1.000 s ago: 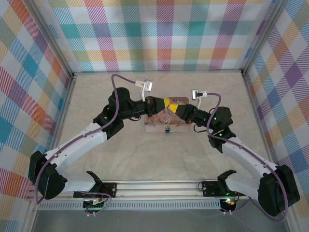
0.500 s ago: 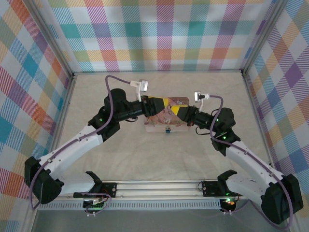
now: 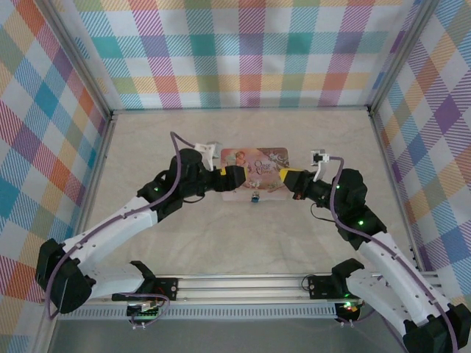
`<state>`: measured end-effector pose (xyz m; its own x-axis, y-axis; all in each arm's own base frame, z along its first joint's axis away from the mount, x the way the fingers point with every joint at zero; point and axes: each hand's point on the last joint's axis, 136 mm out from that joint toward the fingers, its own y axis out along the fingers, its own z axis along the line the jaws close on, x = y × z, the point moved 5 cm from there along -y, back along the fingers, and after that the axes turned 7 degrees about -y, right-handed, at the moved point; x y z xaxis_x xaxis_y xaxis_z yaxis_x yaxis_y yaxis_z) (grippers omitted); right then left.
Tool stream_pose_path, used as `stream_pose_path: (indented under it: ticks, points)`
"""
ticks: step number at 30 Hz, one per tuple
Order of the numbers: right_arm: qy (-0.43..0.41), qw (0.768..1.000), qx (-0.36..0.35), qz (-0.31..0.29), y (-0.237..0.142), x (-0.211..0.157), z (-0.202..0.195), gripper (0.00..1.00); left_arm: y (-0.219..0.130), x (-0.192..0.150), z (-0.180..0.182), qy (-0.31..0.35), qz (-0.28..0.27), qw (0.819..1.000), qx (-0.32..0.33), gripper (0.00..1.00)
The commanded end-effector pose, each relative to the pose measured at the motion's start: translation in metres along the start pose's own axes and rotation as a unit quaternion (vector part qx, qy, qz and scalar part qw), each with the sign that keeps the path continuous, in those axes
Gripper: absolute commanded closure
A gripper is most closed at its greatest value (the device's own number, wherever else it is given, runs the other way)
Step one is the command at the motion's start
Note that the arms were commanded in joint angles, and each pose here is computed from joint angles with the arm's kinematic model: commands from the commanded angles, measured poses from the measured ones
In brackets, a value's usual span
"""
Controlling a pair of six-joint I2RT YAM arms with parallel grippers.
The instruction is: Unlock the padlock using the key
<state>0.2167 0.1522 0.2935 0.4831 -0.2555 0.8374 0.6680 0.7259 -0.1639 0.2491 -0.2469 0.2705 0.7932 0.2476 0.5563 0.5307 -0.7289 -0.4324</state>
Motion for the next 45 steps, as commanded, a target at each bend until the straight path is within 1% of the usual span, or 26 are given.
stream_pose_path:
  ticks: [1, 6, 8, 10, 14, 19, 24, 26, 28, 30, 32, 33, 37, 40, 41, 43, 45]
  points:
    - [-0.037, 0.99, -0.136, 0.02, -0.009, -0.008, -0.034, 1.0, 0.014, -0.023, 0.03, -0.027, 0.025, 0.998, 0.048, 0.17]
    - [-0.048, 0.961, -0.271, 0.033, -0.012, -0.014, -0.074, 1.0, 0.042, -0.053, 0.053, -0.056, 0.077, 0.994, 0.049, 0.17]
    - [-0.051, 0.948, -0.311, 0.039, -0.011, -0.016, -0.086, 1.0, 0.053, -0.064, 0.061, -0.064, 0.095, 0.992, 0.056, 0.16]
    - [-0.057, 0.937, -0.341, 0.046, -0.007, -0.018, -0.098, 1.0, 0.064, -0.071, 0.07, -0.069, 0.1, 0.991, 0.06, 0.16]
    - [-0.062, 0.924, -0.372, 0.056, 0.002, -0.022, -0.112, 1.0, 0.075, -0.067, 0.08, -0.063, 0.068, 0.993, 0.07, 0.16]
    - [-0.068, 0.903, -0.415, 0.086, 0.016, -0.032, -0.137, 1.0, 0.078, -0.053, 0.086, -0.035, 0.018, 0.995, 0.087, 0.16]
    - [-0.068, 0.896, -0.422, 0.115, 0.036, -0.041, -0.153, 1.0, 0.08, -0.038, 0.1, -0.005, -0.013, 0.993, 0.118, 0.15]
    - [-0.069, 0.895, -0.422, 0.125, 0.044, -0.044, -0.156, 1.0, 0.081, -0.032, 0.109, -0.008, -0.017, 0.992, 0.127, 0.15]
    - [-0.065, 0.896, -0.418, 0.133, 0.05, -0.045, -0.158, 1.0, 0.082, -0.027, 0.114, -0.017, -0.019, 0.992, 0.123, 0.15]
    - [-0.062, 0.898, -0.412, 0.139, 0.055, -0.046, -0.159, 1.0, 0.082, -0.028, 0.11, -0.014, -0.012, 0.994, 0.106, 0.13]
    - [-0.059, 0.899, -0.409, 0.145, 0.059, -0.048, -0.16, 1.0, 0.082, -0.033, 0.107, -0.013, 0.0, 0.996, 0.086, 0.1]
    - [-0.057, 0.9, -0.406, 0.147, 0.061, -0.049, -0.16, 1.0, 0.082, -0.037, 0.105, -0.012, 0.006, 0.997, 0.073, 0.0]
    - [-0.053, 0.904, -0.391, 0.165, 0.071, -0.055, -0.16, 1.0, 0.08, -0.053, 0.103, 0.001, 0.016, 0.999, 0.045, 0.0]
    - [-0.054, 0.907, -0.379, 0.175, 0.08, -0.06, -0.157, 1.0, 0.082, -0.063, 0.103, 0.013, 0.023, 0.999, 0.036, 0.0]
    - [-0.054, 0.907, -0.378, 0.176, 0.082, -0.061, -0.156, 1.0, 0.084, -0.066, 0.103, 0.023, 0.018, 0.999, 0.03, 0.0]
    - [-0.053, 0.908, -0.375, 0.18, 0.086, -0.062, -0.155, 1.0, 0.085, -0.075, 0.103, 0.051, -0.009, 0.998, 0.025, 0.0]
    - [-0.052, 0.908, -0.371, 0.184, 0.09, -0.065, -0.155, 1.0, 0.087, -0.083, 0.097, 0.097, -0.031, 0.995, 0.006, 0.0]
